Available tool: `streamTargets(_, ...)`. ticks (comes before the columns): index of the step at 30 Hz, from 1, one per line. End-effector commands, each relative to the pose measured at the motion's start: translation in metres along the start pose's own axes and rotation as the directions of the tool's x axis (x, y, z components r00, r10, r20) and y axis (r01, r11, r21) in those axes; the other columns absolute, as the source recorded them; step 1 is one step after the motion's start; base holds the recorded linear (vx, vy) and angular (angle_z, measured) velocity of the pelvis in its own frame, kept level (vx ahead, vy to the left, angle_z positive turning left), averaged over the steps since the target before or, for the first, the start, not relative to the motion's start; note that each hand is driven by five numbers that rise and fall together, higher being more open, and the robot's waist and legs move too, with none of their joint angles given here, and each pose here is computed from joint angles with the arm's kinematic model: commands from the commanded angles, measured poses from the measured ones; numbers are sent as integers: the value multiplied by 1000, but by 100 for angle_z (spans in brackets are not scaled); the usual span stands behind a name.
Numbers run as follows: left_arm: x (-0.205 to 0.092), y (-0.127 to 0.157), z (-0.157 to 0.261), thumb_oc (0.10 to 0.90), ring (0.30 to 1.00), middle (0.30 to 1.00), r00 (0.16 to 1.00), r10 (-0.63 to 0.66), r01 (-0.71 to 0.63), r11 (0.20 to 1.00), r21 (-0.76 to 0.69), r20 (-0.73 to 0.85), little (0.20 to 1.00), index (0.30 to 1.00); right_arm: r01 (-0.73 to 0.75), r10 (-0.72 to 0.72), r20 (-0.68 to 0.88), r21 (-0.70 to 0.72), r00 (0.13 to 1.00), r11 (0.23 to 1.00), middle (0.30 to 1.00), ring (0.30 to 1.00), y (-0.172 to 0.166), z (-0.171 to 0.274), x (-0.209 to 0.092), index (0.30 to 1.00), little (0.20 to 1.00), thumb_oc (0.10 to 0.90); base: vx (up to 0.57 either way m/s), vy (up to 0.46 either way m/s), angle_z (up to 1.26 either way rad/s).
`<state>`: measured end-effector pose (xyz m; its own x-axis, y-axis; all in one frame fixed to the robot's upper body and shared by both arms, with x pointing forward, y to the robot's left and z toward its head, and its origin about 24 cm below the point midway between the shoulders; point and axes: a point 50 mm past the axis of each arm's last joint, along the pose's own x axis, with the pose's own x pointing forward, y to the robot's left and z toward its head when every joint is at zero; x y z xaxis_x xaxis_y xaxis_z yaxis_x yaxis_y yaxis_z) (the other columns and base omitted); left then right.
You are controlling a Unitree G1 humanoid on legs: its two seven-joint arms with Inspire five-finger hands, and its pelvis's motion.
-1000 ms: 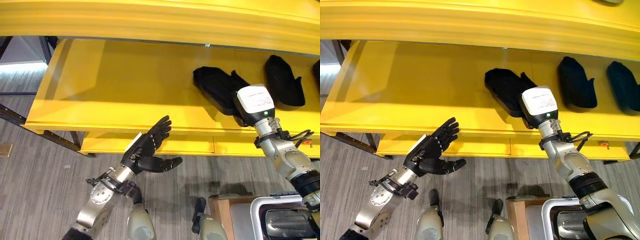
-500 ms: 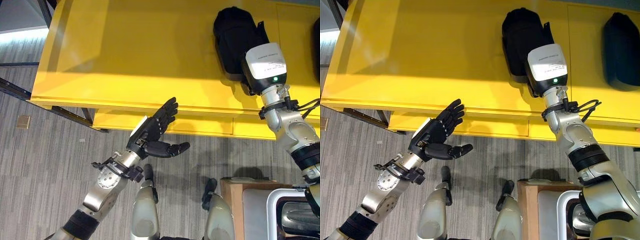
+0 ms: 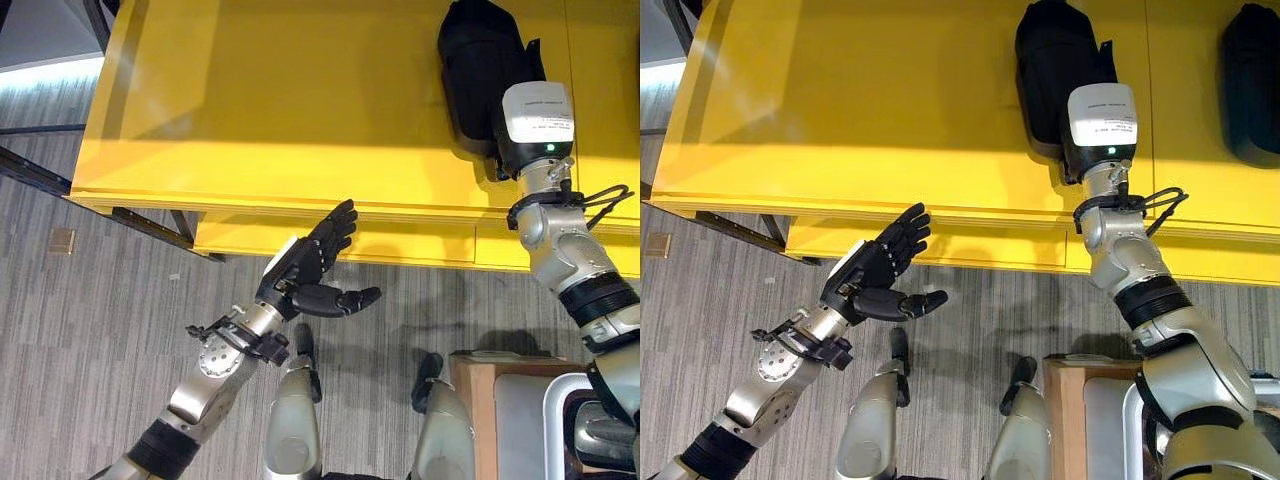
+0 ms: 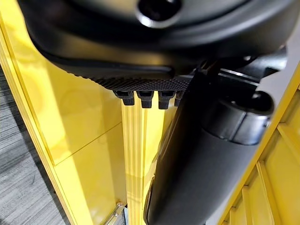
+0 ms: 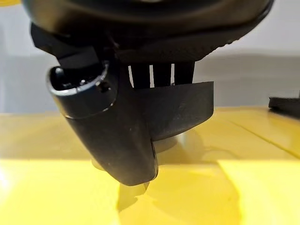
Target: Move parts from the plastic box to the shelf.
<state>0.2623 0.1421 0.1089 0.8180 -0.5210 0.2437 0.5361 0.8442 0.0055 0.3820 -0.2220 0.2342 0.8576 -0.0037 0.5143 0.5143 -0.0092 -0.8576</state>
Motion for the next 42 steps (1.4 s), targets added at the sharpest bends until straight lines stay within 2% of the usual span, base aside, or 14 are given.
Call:
streamTargets(1, 14, -23, 53, 900, 1000, 1000, 956, -80, 93, 995, -33, 281, 1000, 1000, 176, -176, -63, -2, 982, 984, 300, 300, -56, -4, 31, 300, 300, 400, 0, 0, 0)
streamTargets(7, 14, -26, 50, 900, 1000, 1000, 959, -74, 84, 996, -24, 274, 1000, 1000, 199, -198, -56, 11, 979, 980, 300, 300, -60, 0, 34, 300, 300, 400, 0, 0, 0)
streamTargets(14, 12, -22, 52, 900, 1000, 1000, 955, -9, 27, 998, -58, 297, 1000, 1000, 226, -226, -33, -4, 974, 974, 300, 300, -60, 4, 33, 300, 300, 400, 1, 4, 0)
streamTargets(42, 14, -30, 41, 900, 1000, 1000, 966, -71, 84, 996, -43, 249, 1000, 1000, 269, -269, -52, -2, 962, 963, 300, 300, -69, 0, 43, 300, 300, 400, 4, -2, 0)
